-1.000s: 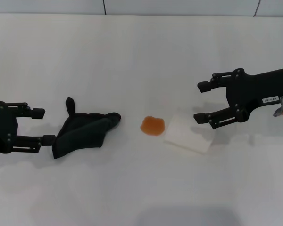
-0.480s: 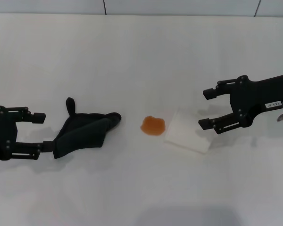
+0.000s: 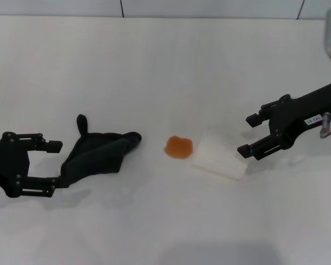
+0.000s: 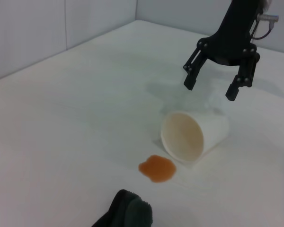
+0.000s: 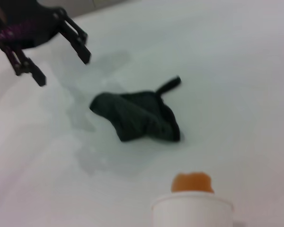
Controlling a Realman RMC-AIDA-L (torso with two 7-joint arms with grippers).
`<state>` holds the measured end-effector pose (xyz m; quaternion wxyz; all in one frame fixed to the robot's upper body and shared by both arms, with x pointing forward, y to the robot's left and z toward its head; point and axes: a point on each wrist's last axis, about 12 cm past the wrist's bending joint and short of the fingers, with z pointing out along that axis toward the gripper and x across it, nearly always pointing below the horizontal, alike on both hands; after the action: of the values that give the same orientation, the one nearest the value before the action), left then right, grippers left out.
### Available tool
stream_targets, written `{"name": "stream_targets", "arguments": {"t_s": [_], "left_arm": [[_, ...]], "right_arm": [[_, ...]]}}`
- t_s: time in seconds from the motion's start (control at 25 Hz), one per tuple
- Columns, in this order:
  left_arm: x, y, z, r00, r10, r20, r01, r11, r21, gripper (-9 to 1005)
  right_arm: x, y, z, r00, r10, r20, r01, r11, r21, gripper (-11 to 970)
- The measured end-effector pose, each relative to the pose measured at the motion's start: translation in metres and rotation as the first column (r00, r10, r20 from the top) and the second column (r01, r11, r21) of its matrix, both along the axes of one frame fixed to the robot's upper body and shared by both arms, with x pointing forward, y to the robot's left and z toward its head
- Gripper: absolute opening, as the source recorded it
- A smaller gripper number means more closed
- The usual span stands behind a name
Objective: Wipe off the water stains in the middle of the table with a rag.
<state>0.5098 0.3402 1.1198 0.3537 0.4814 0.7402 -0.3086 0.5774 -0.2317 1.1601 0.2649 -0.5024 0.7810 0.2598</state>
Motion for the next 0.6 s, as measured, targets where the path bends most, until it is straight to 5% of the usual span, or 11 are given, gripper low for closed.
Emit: {"name": "stream_targets", "arguments": {"t_s": [0.28,0.6], "left_arm": [[-0.001,-0.003,-0.003,1.0,-0.004,-0.001,0.004,1.0,0.002,801],[0.001,-0.009,-0.003,1.0,-0.019,0.0,0.019,1.0,-0.002,801]], "right_arm": [[0.012,0.021,0.009,0.995,-0.05,-0.082,0.037,0.988,-0.152,846],[0.01,0.031,0.01,0.986,-0.074,-0.149,0.046,0.982,-0.182,848]]}}
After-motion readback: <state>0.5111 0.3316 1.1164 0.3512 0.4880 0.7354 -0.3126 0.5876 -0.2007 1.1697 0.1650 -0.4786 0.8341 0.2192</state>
